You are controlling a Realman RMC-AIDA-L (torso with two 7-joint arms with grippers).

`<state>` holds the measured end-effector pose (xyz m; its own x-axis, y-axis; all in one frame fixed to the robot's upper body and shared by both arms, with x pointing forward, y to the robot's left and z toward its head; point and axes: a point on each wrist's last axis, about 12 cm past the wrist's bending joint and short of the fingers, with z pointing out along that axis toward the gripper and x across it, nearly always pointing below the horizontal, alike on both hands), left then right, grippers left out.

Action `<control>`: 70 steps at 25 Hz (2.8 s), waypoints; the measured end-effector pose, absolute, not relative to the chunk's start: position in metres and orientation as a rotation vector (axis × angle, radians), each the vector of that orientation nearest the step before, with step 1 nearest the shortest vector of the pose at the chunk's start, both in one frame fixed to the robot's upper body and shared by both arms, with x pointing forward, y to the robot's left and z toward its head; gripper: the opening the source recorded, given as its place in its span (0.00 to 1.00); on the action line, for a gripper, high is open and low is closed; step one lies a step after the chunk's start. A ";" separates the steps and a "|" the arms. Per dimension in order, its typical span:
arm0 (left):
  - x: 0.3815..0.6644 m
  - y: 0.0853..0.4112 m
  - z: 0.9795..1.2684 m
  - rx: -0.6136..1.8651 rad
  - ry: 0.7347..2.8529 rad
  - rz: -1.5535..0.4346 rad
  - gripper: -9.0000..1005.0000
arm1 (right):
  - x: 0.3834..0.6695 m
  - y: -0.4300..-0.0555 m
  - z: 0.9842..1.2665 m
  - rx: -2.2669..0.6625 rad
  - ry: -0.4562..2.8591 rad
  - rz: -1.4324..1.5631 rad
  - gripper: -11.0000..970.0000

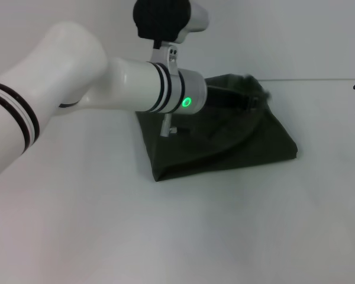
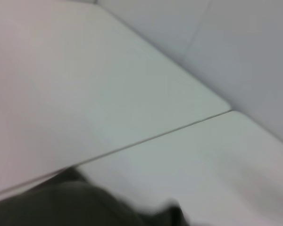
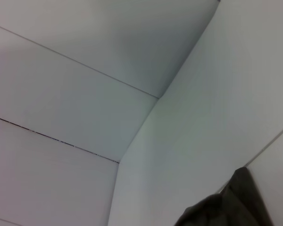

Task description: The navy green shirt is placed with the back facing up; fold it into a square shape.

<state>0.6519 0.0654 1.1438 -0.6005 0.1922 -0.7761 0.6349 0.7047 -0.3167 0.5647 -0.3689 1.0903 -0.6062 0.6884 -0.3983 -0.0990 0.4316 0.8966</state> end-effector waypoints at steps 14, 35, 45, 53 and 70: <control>0.647 0.184 1.166 0.135 2.076 -1.197 0.49 | 0.574 -0.376 1.098 0.441 2.001 1.201 0.89; 0.596 0.283 1.129 -0.185 2.054 -1.363 0.93 | 0.691 -0.205 1.182 -0.178 2.488 0.849 0.89; 0.595 0.271 1.125 -0.176 2.047 -1.392 0.93 | 0.683 -0.185 1.138 -0.158 2.592 0.647 0.88; 0.596 0.269 1.126 -0.170 2.048 -1.396 0.93 | 0.685 -0.251 1.155 0.030 2.567 0.556 0.88; 0.570 0.258 1.099 -0.282 2.270 -1.565 0.93 | 0.568 -0.364 1.153 0.147 1.878 1.369 0.88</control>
